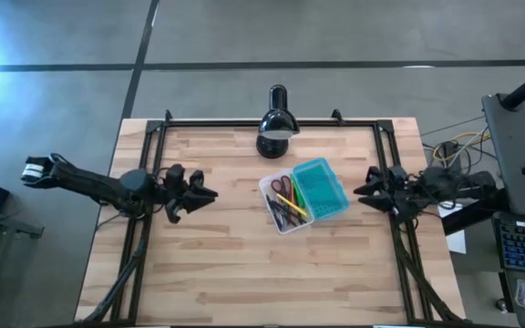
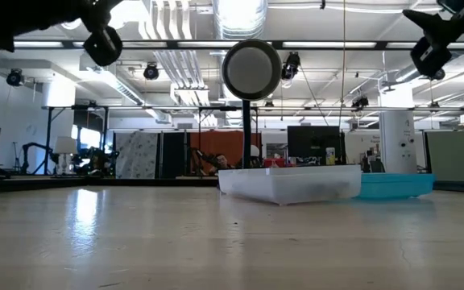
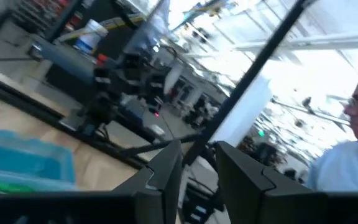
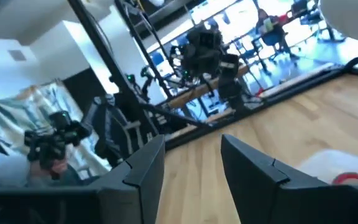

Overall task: Pick & place school supplies into a supply box
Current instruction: Close the supply box

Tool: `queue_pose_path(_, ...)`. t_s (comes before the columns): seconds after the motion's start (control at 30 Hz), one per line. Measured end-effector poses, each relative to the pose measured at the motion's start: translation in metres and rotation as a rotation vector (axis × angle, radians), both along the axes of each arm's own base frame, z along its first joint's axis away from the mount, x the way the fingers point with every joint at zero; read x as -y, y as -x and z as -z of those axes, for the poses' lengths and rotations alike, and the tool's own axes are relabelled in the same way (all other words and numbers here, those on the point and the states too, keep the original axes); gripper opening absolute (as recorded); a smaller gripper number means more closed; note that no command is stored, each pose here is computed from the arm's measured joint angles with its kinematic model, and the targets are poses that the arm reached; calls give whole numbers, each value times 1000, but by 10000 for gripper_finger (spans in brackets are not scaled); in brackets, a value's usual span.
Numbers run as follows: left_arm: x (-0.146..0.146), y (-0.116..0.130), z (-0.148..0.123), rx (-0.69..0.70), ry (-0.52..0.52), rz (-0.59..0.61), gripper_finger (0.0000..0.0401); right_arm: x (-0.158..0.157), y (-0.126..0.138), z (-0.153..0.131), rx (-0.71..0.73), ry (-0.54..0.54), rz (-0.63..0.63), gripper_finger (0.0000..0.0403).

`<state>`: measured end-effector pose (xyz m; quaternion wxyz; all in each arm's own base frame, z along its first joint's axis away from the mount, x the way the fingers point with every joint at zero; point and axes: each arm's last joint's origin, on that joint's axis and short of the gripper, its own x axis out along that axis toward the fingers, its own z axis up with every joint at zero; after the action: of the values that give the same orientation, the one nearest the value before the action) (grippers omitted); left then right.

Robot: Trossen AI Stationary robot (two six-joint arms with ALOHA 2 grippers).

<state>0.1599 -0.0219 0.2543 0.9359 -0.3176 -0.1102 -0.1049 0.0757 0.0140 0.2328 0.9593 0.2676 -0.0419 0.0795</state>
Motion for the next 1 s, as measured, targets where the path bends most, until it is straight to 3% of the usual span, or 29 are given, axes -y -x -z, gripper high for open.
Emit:
queue_pose_path(0.3,-6,10,28,-42,28,-116,85,-1,-16,36,172,-37,26,145)
queue_pose_path(0.53,-7,15,49,-100,6,-138,85,3,-19,51,44,-21,125,147)
queue_pose_path(0.73,-8,19,71,-179,-6,-138,85,3,-21,64,-91,17,128,140)
queue_pose_path(1.0,-8,22,92,-304,-30,-138,85,3,-23,65,-113,22,128,142)
